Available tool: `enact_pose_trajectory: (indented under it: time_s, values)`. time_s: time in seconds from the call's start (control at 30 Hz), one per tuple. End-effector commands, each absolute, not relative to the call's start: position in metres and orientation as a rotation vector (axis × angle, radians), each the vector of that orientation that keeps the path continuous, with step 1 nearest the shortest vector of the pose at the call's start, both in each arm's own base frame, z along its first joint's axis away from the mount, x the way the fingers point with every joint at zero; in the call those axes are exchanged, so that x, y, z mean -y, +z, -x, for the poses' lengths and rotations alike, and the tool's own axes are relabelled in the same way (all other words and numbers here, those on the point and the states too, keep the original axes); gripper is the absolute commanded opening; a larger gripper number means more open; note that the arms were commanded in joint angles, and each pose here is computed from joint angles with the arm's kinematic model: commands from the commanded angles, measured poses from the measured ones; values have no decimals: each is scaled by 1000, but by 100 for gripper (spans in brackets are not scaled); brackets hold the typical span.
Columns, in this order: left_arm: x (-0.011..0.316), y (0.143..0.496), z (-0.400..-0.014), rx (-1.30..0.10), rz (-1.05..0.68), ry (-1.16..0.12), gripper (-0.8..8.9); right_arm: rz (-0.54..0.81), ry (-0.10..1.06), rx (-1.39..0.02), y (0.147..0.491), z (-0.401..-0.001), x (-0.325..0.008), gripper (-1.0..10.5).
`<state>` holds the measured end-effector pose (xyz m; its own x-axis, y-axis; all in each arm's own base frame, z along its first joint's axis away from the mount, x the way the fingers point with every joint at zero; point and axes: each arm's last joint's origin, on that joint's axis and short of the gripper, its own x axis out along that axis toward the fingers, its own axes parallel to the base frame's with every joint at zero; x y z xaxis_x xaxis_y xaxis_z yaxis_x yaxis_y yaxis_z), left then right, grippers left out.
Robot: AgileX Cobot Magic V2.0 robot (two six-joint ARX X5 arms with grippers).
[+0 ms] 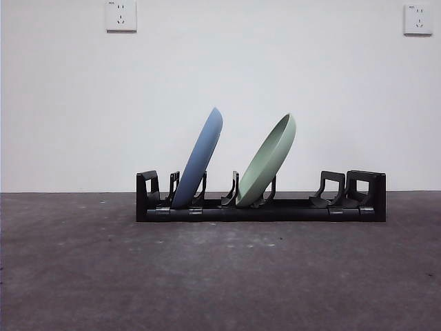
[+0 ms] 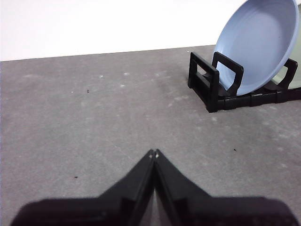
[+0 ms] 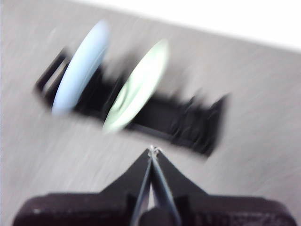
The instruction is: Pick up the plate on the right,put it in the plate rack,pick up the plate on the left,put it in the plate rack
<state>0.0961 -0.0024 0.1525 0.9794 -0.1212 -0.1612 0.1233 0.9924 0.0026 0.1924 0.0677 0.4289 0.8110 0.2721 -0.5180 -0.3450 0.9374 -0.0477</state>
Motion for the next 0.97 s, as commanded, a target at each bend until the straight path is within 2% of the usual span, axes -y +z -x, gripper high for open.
enact_pose_trajectory:
  time_s: [0.03,0.13,0.33,0.47,0.67,0.97]
  values:
    - [2,150,-97,-166,-6,-119,-3,126,326,-419,433,-174,-55,2]
    - [2,150,-97,-166,-6,-119,-3,101,227,-316,413,-148,-31,2]
    - [2,150,-97,-166,-6,-119,-3,77,71,-161,325,-117,-8,2]
    - [2,150,-97,-166,-6,-119,-3,74,49,-110,280,-107,-5,3]
    - [2,150,-97,-166,-6,-119,-3,74,48,-126,223,-98,-4,2]
    - [2,150,-97,-166,-6,-119,-3,63,35,-154,169,-95,-4,2]
